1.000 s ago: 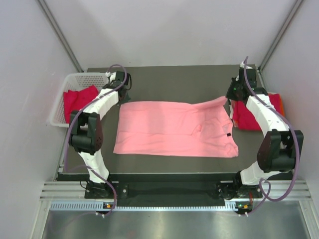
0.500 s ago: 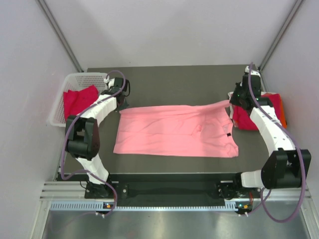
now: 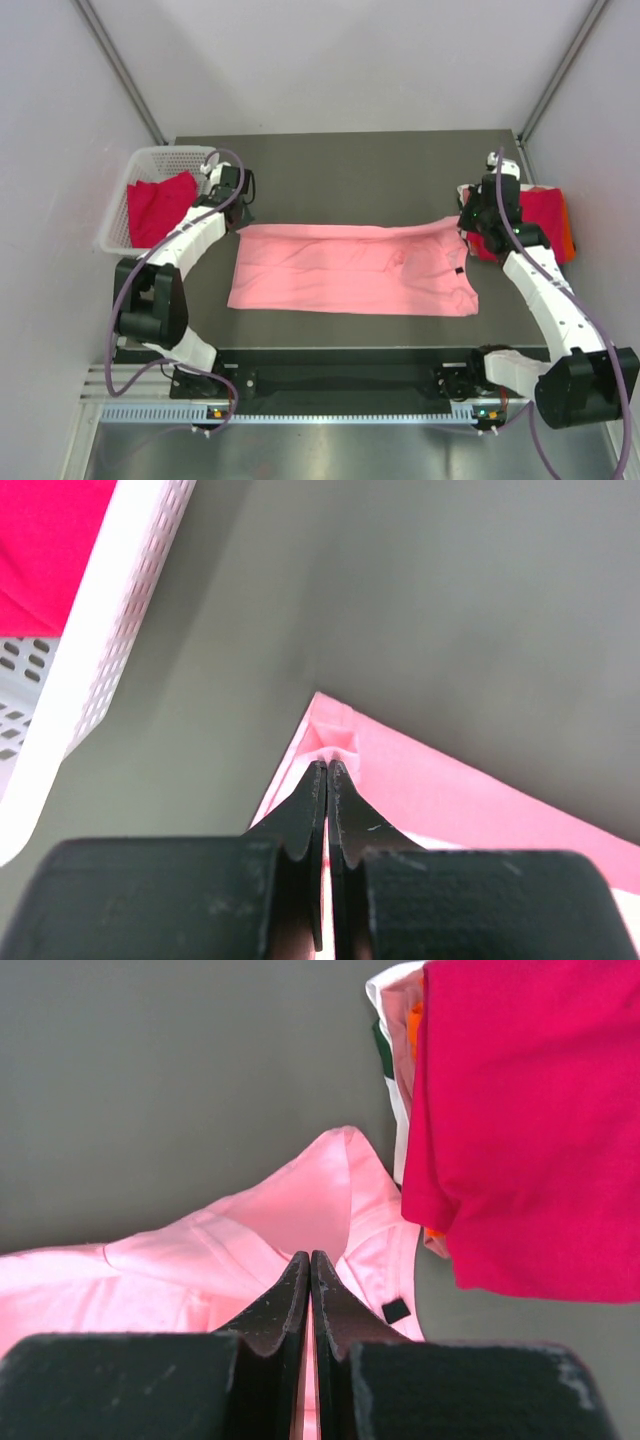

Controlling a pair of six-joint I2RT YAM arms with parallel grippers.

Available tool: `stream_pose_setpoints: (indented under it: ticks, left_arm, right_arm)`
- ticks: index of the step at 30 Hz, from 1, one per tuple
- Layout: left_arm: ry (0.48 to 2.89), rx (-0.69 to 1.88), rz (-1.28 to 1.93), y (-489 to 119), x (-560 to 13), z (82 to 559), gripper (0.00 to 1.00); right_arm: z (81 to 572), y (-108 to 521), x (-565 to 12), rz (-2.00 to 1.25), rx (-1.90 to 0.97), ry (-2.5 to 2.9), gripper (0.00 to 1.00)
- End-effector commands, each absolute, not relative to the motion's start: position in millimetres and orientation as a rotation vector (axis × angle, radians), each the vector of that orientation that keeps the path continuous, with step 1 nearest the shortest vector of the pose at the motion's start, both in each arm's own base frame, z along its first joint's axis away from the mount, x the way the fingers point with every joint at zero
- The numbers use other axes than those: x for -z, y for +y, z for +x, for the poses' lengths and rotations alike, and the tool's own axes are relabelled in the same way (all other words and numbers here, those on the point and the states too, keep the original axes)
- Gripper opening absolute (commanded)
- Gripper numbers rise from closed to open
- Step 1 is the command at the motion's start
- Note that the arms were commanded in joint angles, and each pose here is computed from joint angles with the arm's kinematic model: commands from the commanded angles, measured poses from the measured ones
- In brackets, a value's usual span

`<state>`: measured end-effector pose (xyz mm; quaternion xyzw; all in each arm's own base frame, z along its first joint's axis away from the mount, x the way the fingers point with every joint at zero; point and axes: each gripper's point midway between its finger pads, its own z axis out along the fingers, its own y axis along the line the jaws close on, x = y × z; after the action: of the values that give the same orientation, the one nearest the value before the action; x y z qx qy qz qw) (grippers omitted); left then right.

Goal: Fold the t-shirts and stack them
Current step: Fold the tshirt

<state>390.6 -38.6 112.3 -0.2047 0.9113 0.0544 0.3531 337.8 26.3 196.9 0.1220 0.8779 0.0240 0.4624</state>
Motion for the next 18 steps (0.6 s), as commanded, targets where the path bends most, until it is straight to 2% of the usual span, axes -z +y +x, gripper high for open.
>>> stream_pose_setpoints:
  ticks: [1, 18]
  left_arm:
    - [2.275, -0.111, -0.552, -37.3, -130.4, 390.7, 0.0]
    - [2.287, -0.095, -0.555, -34.8, -116.6, 364.7, 0.0]
  right_arm:
    - [331.0, 25.4, -204.1, 0.31, -0.04, 2.115, 0.0]
    - [271.1, 31.9, -186.9, 0.361, -0.099, 2.126, 0.0]
